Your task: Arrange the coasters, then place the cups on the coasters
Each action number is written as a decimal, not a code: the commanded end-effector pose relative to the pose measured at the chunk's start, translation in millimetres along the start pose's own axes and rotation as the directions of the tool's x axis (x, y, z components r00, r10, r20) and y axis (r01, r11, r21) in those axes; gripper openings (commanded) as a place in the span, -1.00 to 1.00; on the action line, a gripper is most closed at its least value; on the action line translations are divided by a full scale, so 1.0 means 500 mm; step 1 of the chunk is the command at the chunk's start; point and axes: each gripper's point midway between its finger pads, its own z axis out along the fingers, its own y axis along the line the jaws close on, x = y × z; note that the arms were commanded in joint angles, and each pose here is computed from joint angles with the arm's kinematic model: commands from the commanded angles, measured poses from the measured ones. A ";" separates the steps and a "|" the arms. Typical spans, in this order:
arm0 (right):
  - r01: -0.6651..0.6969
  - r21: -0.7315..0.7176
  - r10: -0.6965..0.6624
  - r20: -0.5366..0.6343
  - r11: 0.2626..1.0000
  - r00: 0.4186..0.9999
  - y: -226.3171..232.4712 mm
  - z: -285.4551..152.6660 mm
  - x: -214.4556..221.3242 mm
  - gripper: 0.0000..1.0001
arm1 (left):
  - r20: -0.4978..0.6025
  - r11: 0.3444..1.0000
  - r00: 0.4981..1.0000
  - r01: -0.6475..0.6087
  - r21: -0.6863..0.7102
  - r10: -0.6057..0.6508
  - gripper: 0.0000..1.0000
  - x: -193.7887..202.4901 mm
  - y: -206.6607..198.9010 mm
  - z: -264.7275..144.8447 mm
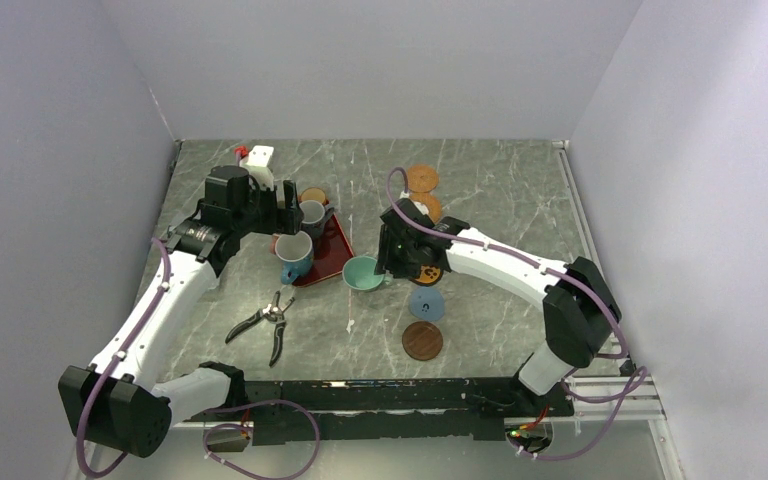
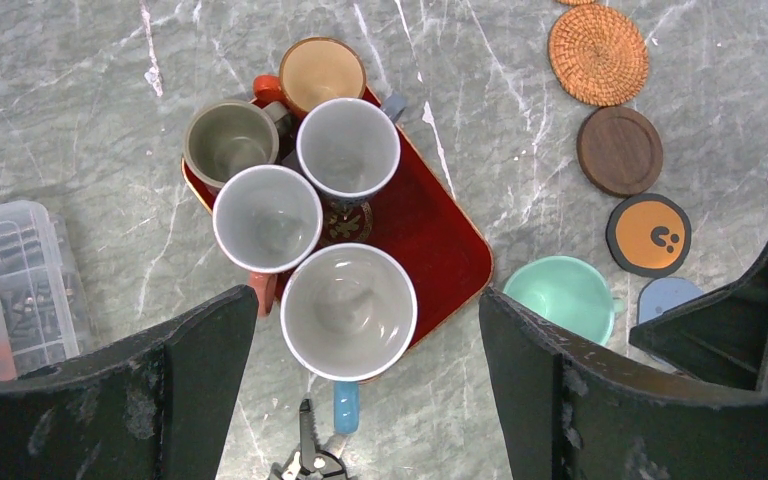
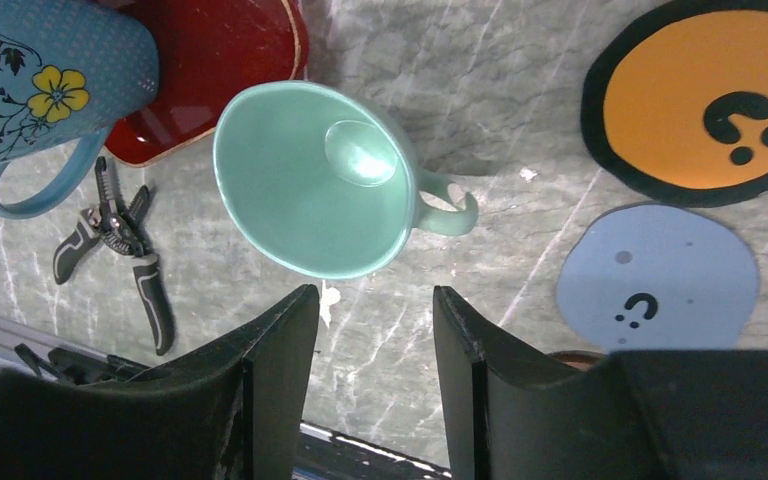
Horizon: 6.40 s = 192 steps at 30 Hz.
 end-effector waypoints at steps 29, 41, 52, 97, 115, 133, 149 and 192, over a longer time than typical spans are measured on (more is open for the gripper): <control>-0.016 0.147 0.002 0.098 0.989 0.995 0.004 0.098 0.002 -0.39 | 0.052 1.000 0.999 -0.003 0.005 0.003 0.77 -0.026 -0.005 -0.019; 0.022 0.152 -0.046 0.155 0.988 0.987 0.025 0.049 -0.049 -1.00 | 0.049 1.000 0.999 -0.002 0.001 0.002 0.77 -0.024 -0.004 -0.017; -0.013 0.198 -0.048 0.298 0.980 0.953 -0.047 -0.041 -0.261 -1.00 | 0.058 1.000 0.998 0.003 -0.011 -0.002 0.78 -0.027 0.000 -0.020; -0.392 0.220 0.242 0.499 0.893 0.832 -0.236 0.144 -0.641 -1.00 | 0.085 0.999 0.996 -0.005 -0.043 0.009 0.79 -0.038 0.007 -0.036; -0.399 0.222 0.253 0.490 0.890 0.834 -0.259 0.182 -0.643 -1.00 | 0.078 0.999 0.997 -0.011 -0.042 0.014 0.79 -0.034 0.006 -0.032; -0.399 0.209 0.267 0.469 0.893 0.842 -0.278 0.206 -0.648 -0.89 | 0.071 0.999 0.997 -0.010 -0.043 0.013 0.79 -0.031 0.007 -0.026; -0.333 0.193 0.213 0.463 0.923 0.860 -0.274 0.218 -0.657 0.03 | 0.072 0.999 0.997 -0.012 -0.043 0.015 0.79 -0.031 0.007 -0.026; 0.056 -0.036 -0.029 0.523 0.998 0.852 -0.152 -0.063 -0.594 0.58 | -0.035 1.000 0.999 0.004 -0.011 -0.004 0.71 0.014 0.016 0.038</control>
